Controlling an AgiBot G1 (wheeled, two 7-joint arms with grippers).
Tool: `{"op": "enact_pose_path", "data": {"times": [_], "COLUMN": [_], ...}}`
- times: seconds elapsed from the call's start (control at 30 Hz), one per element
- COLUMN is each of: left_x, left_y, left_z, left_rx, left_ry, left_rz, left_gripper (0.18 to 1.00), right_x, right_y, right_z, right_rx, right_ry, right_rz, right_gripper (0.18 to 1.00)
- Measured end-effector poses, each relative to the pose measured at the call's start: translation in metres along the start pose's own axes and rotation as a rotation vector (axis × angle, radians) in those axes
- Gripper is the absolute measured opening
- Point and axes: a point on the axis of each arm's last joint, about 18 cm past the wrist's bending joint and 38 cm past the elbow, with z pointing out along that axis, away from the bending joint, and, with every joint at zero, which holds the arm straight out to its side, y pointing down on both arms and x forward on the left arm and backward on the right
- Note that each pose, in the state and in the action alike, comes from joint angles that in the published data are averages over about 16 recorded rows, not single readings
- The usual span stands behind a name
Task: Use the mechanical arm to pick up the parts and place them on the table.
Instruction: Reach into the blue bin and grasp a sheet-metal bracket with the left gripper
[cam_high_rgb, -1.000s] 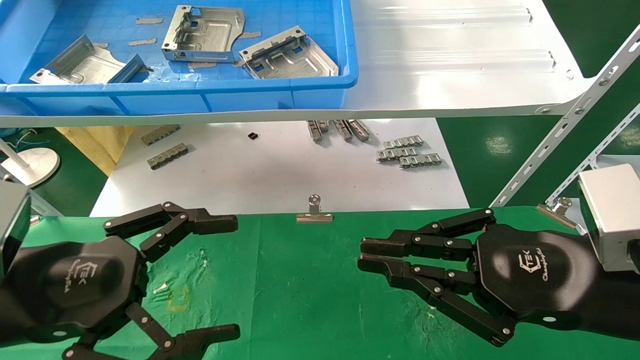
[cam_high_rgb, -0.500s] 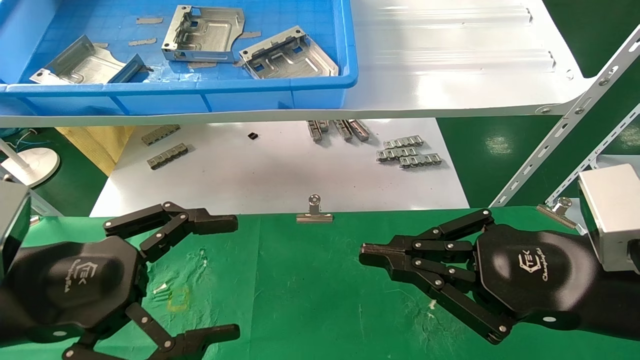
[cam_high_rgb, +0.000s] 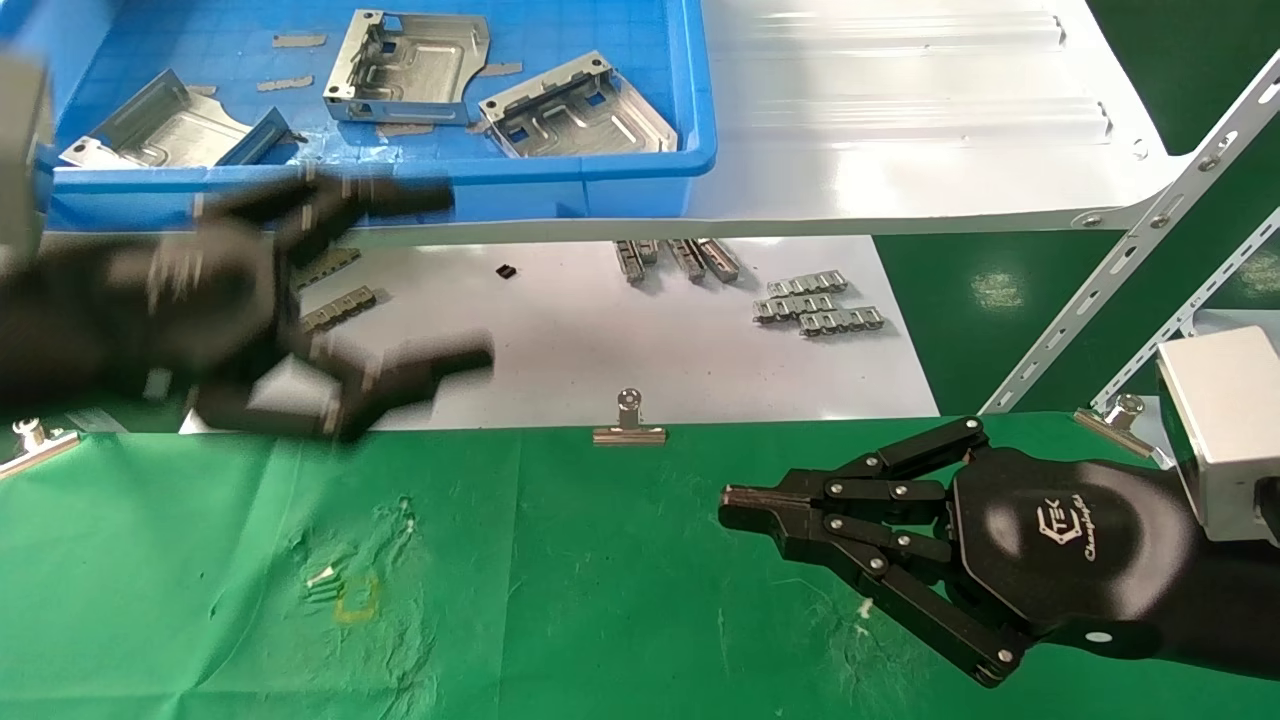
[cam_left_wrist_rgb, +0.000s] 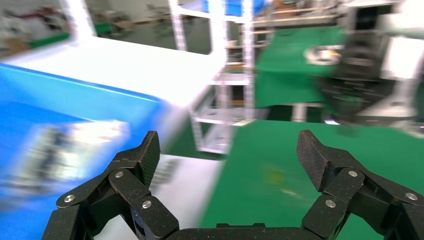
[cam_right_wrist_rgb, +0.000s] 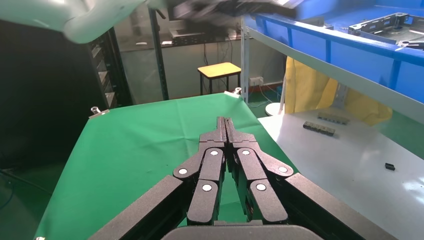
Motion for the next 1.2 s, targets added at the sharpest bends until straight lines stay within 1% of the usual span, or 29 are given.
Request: {"op": "enact_pose_path", "data": {"times": [0.13,0.3,0.4,0.5,0.67,0.8,0.93,1.13,1.2], "left_x": [-0.052,-0.110,-0.136,-0.156,-0.174,-0.180,-0.182,-0.184,-0.185], "left_y": [-0.018,-0.027,-0.027,-0.025,-0.019,-0.016,-0.013,-0.010,-0.009], "left_z": [0.016,0.035,0.041,0.044,0.043,0.041,0.039,0.037,0.036], "left_rx": [-0.016,-0.083,-0.138,-0.196,-0.279,-0.317,-0.338,-0.344,-0.341], "left_ry": [-0.119,-0.271,-0.353,-0.427,-0.519,-0.555,-0.572,-0.588,-0.593], "left_rz": [0.002,-0.054,-0.097,-0.138,-0.187,-0.206,-0.216,-0.229,-0.235], "left_gripper": [1.001,1.001,1.001,1.001,1.001,1.000,0.994,0.966,0.949], "right_x": [0.000,0.000,0.000,0.000,0.000,0.000,0.000,0.000,0.000], "right_y": [0.000,0.000,0.000,0.000,0.000,0.000,0.000,0.000,0.000], "right_z": [0.000,0.000,0.000,0.000,0.000,0.000,0.000,0.000,0.000], "right_rx": [0.000,0.000,0.000,0.000,0.000,0.000,0.000,0.000,0.000], "right_ry": [0.000,0.000,0.000,0.000,0.000,0.000,0.000,0.000,0.000], "right_rz": [0.000,0.000,0.000,0.000,0.000,0.000,0.000,0.000,0.000], "right_gripper": [0.192,0.192,0.192,0.192,0.192,0.196,0.204,0.239,0.264]}}
